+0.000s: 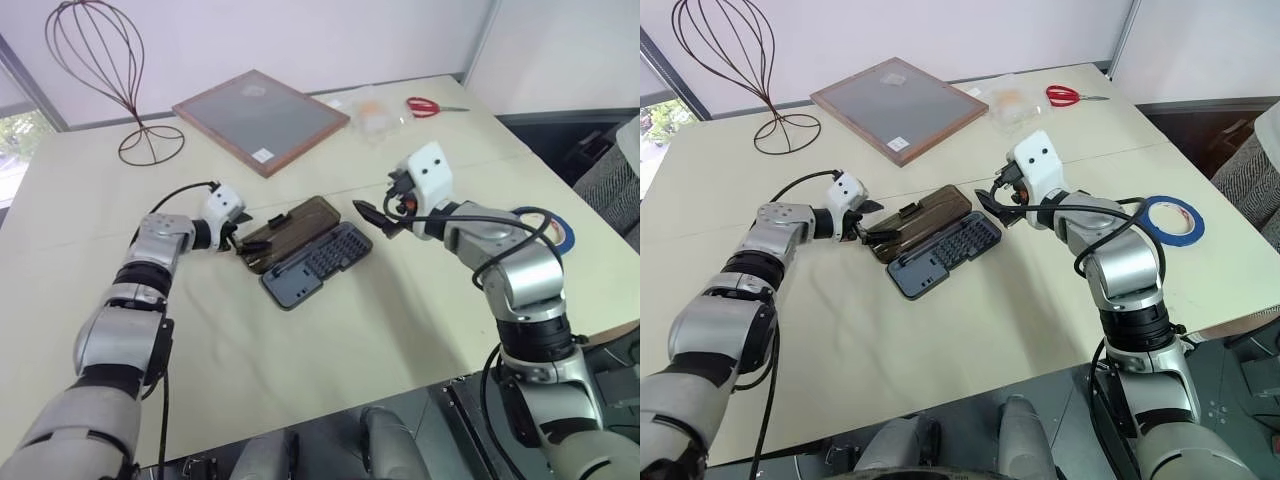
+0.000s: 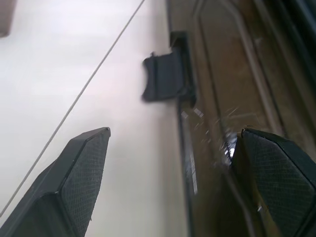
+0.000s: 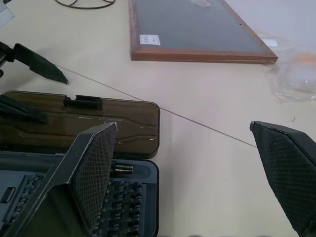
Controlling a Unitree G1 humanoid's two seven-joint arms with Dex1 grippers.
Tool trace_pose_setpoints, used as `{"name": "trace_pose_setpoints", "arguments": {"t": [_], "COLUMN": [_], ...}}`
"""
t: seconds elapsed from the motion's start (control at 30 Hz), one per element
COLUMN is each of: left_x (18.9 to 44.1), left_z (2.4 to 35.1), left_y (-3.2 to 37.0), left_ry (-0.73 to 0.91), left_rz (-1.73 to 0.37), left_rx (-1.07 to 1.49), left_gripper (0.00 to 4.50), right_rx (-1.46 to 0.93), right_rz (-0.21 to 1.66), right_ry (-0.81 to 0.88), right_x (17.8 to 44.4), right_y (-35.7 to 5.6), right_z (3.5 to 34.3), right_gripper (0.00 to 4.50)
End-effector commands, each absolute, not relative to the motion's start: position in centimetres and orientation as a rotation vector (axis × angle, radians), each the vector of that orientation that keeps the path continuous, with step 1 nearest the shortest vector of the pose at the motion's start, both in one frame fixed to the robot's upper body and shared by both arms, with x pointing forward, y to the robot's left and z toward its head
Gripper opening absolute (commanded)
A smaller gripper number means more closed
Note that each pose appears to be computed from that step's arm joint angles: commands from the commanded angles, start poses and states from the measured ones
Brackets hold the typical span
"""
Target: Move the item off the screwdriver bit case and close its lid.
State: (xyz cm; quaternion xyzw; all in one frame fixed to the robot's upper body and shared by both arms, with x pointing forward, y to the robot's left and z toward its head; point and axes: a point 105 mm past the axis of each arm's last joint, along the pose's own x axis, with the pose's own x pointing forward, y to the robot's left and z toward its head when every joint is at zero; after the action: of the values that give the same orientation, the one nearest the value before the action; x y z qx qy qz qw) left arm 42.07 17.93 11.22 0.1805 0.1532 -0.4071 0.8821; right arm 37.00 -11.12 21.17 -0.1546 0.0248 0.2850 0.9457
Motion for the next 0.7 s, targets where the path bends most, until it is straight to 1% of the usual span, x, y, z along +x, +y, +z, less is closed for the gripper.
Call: {"name": "trace_pose_setpoints", "arguments": {"t": [0.03, 0.07, 0.1, 0.13, 0.17, 0.27, 0.3, 0.37, 0.6, 0.7], "left_x": [42.1, 42.0, 41.9, 41.9, 41.9, 41.8, 41.8, 41.7, 41.7, 41.5], "left_z": [11.3, 11.1, 10.9, 10.8, 10.7, 10.3, 10.2, 10.1, 10.0, 10.7], "left_y": [18.9, 18.9, 18.9, 18.9, 18.8, 18.7, 18.7, 18.6, 18.4, 17.5], "left_ry": [0.316, 0.319, 0.322, 0.325, 0.326, 0.337, 0.341, 0.347, 0.353, 0.315], "left_rz": [-0.815, -0.814, -0.815, -0.815, -0.815, -0.813, -0.815, -0.819, -0.826, -0.888], "left_rx": [0.373, 0.371, 0.368, 0.365, 0.364, 0.362, 0.360, 0.359, 0.367, 0.374], "left_gripper": [4.43, 4.43, 3.90, 3.58, 3.15, 1.68, 1.09, 0.05, 0.01, 0.01], "right_rx": [-0.336, -0.338, -0.340, -0.341, -0.342, -0.346, -0.346, -0.350, -0.357, -0.358], "right_rz": [0.589, 0.591, 0.593, 0.596, 0.599, 0.602, 0.602, 0.602, 0.600, 0.597], "right_ry": [-0.014, -0.014, -0.014, -0.014, -0.014, -0.015, -0.015, -0.015, -0.016, -0.016], "right_x": [36.9, 37.0, 37.0, 37.0, 37.0, 37.0, 37.0, 37.1, 37.1, 37.2], "right_y": [-10.8, -10.8, -10.7, -10.7, -10.6, -10.6, -10.6, -10.7, -10.8, -10.9], "right_z": [22.9, 23.0, 23.0, 23.0, 23.1, 23.1, 23.2, 23.2, 23.4, 23.5], "right_gripper": [4.50, 4.50, 4.50, 4.50, 4.50, 4.50, 4.50, 4.50, 4.50, 4.50]}}
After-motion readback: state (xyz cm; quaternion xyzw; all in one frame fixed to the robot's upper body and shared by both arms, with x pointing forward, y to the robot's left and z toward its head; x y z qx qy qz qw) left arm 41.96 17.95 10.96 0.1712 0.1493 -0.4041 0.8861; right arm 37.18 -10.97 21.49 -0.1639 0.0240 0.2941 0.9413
